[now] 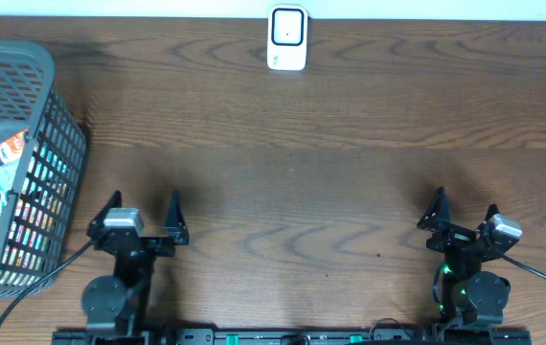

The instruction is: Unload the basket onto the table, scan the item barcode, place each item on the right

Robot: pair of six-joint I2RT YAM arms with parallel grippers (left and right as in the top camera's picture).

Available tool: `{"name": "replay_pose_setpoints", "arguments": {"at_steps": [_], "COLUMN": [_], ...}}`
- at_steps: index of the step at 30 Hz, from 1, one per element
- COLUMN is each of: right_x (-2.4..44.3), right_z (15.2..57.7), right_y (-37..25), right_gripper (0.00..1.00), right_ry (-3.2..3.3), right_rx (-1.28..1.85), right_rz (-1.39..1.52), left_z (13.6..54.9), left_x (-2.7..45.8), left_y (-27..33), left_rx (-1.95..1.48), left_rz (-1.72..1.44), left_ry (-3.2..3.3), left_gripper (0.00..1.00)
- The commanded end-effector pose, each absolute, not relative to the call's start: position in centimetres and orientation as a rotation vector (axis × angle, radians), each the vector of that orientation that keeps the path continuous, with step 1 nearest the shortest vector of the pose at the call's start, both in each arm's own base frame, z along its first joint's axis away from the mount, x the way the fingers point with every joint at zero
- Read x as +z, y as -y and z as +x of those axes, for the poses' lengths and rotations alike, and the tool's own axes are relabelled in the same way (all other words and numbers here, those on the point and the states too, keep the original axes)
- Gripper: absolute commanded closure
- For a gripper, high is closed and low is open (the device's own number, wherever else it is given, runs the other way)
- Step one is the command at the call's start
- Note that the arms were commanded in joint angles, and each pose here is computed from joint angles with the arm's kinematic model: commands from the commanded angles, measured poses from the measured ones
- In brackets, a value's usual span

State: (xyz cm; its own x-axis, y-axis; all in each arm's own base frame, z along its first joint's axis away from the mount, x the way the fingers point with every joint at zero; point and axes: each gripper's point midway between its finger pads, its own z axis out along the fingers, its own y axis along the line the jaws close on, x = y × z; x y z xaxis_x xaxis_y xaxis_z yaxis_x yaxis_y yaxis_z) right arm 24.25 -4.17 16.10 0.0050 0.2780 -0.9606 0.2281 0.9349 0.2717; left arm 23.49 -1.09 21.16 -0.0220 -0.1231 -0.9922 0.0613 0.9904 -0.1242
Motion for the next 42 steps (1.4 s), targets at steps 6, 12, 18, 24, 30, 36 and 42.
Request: {"name": "replay_pose_setpoints", "arguments": {"at_steps": [6, 12, 18, 24, 30, 36, 42], "right_x": [16.0, 16.0, 16.0, 16.0, 16.0, 16.0, 16.0], "right_z": [24.3, 24.3, 24.3, 24.3, 24.3, 24.3, 24.3], "right_y": [4.1, 4.1, 4.1, 4.1, 4.1, 4.1, 4.1], "right_gripper": [0.01, 0.01, 0.01, 0.01, 0.01, 0.01, 0.01], "right_ry": [-1.580, -1.580, -1.580, -1.580, -1.580, -1.580, -1.580], "right_rx": [0.052, 0.052, 0.052, 0.052, 0.052, 0.052, 0.052], "right_rz": [0.411, 0.411, 0.411, 0.411, 0.411, 0.411, 0.411], "left_z": [22.7, 23.0, 21.9, 22.5, 20.9, 19.8, 19.7], "left_x": [30.6, 37.8, 47.0, 47.0, 46.4, 43.9, 38.2], "left_y": [1.4, -2.6, -7.6, -7.8, -12.7, -18.0, -23.6], "left_rx": [-0.223, -0.033, 0.257, 0.326, 0.472, 0.539, 0.430], "left_rz": [-0.085, -0.278, -0.487, -0.455, -0.874, -1.254, -1.671], "left_ry": [-1.520, -1.604, -1.652, -1.770, -1.630, -1.485, -1.375], "left_gripper": [0.02, 0.02, 0.02, 0.02, 0.02, 0.02, 0.02]}}
